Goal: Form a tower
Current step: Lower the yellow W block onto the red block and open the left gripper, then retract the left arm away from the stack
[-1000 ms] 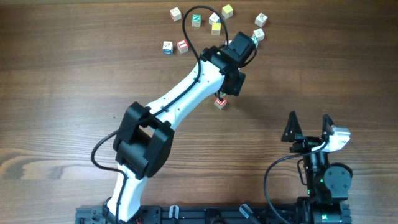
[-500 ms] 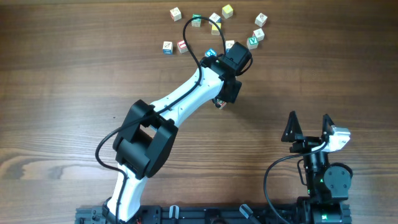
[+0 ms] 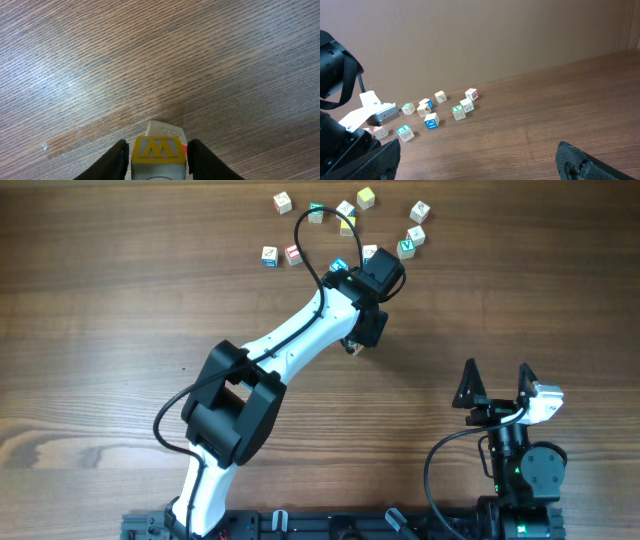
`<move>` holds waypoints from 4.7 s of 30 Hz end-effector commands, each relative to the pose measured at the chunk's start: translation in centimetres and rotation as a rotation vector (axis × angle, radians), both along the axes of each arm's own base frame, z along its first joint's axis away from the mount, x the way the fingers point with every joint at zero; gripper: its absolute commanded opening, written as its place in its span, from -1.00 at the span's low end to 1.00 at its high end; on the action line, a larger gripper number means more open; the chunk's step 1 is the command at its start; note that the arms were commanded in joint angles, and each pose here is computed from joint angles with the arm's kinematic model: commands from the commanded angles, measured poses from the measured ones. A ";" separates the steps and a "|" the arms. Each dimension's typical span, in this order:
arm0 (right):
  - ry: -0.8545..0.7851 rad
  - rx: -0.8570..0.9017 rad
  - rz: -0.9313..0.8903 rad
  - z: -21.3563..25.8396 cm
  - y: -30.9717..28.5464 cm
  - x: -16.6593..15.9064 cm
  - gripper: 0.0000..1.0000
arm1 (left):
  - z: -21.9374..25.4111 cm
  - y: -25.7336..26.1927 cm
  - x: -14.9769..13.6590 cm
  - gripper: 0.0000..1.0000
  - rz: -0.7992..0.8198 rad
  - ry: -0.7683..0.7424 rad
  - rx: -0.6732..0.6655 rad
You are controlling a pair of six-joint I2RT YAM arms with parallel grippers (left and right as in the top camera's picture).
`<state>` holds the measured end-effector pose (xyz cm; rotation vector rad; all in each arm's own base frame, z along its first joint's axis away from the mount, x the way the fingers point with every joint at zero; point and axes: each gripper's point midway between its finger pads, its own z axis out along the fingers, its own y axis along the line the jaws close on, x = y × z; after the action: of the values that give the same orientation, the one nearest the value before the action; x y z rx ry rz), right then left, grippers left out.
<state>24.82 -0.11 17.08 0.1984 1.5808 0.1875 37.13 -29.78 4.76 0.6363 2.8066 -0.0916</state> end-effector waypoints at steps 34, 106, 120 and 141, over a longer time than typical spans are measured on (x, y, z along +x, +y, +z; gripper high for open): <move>-0.008 -0.007 -0.011 0.1 -0.2 0.0 1.00 | -2.1 0.8 -1.2 -0.43 -0.320 0.002 0.068; -0.008 -0.007 -0.011 0.1 -0.2 0.0 1.00 | -0.4 -0.2 -1.3 -0.21 -0.419 -0.015 -0.072; -0.008 -0.007 -0.011 0.1 -0.2 0.0 0.99 | 3.4 -1.1 1.2 1.00 -0.405 -0.145 -0.073; 0.018 0.641 0.402 4.5 6.5 -1.4 0.99 | 18.6 25.6 6.5 1.00 0.420 -0.291 -0.334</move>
<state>23.83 5.46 20.07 0.4598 1.4954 1.0028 44.36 -5.02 24.77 0.0295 2.4607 -0.2974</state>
